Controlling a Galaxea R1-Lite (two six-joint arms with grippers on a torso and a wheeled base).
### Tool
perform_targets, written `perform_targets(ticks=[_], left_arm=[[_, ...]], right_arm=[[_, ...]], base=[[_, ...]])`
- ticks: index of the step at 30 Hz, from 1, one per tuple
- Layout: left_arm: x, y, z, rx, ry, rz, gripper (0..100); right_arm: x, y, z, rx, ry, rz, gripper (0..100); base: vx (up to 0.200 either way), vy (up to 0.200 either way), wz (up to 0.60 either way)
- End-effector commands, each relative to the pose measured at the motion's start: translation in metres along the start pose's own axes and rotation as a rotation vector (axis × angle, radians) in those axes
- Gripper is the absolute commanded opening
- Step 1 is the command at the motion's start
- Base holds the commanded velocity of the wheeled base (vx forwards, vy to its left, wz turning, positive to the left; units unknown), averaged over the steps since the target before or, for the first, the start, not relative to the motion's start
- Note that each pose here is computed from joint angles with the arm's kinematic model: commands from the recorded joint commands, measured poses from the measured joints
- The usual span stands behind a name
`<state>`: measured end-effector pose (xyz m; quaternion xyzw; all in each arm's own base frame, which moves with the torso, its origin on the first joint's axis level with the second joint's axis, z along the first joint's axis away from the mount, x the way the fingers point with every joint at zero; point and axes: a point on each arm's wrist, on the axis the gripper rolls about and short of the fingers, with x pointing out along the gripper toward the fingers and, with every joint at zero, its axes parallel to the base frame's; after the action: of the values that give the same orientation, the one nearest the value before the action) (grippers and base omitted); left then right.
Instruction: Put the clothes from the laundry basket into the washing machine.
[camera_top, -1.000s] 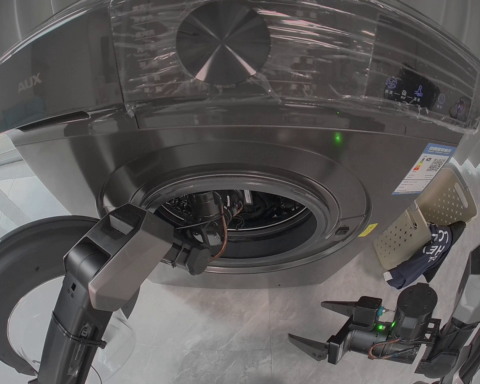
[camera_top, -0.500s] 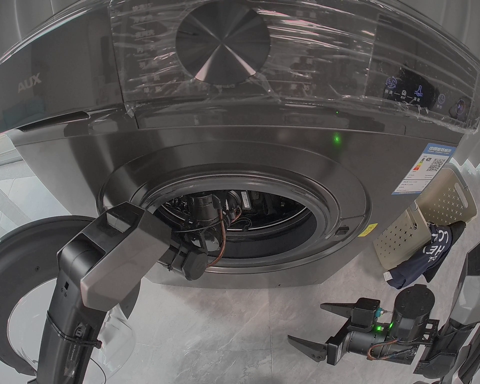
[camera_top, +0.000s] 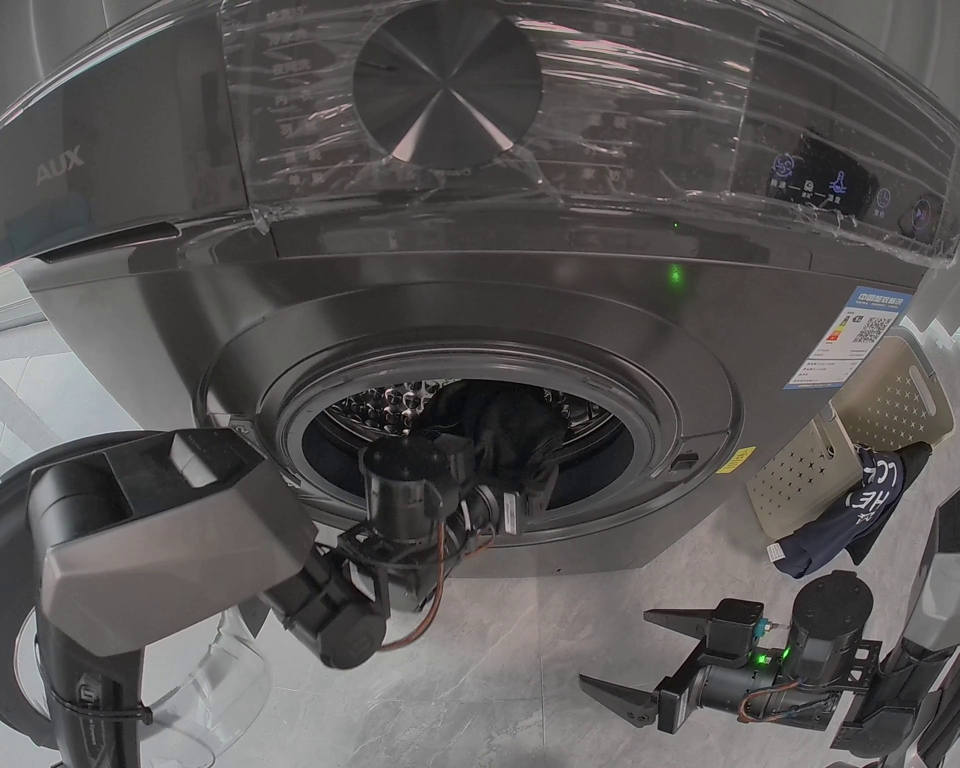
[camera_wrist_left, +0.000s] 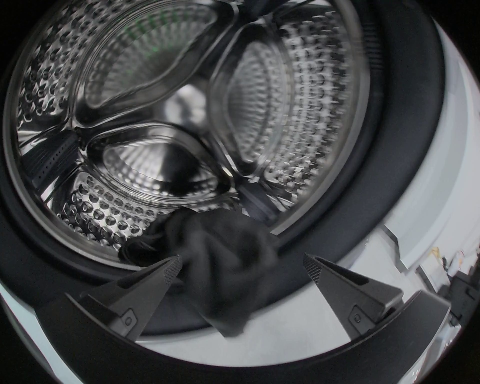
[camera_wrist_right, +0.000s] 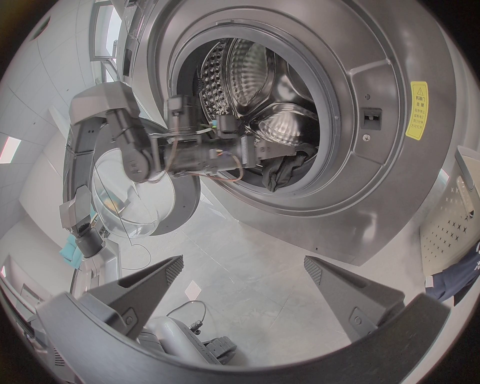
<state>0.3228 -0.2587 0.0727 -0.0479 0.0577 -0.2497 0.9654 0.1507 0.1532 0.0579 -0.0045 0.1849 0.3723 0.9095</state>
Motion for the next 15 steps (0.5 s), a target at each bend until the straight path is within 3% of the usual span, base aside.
perform_targets(ticks=[1, 5, 10, 15], left_arm=[[-0.074, -0.034, 0.002, 0.068, -0.001, -0.159, 100], [-0.106, -0.036, -0.001, 0.072, -0.039, -0.203, 100], [-0.146, -0.026, 0.014, 0.058, -0.037, -0.208, 100], [-0.184, -0.010, 0.029, 0.051, -0.060, -0.184, 100]], right_arm=[[-0.009, 0.000, 0.004, 0.001, -0.026, 0.004, 100], [-0.018, -0.001, 0.013, 0.004, -0.074, 0.003, 100], [-0.028, -0.004, 0.024, 0.009, -0.142, -0.010, 100], [-0.030, -0.010, 0.026, 0.005, -0.157, -0.042, 100]], base=[[0.000, 0.000, 0.00], [0.000, 0.000, 0.00], [0.000, 0.000, 0.00], [0.000, 0.000, 0.00]])
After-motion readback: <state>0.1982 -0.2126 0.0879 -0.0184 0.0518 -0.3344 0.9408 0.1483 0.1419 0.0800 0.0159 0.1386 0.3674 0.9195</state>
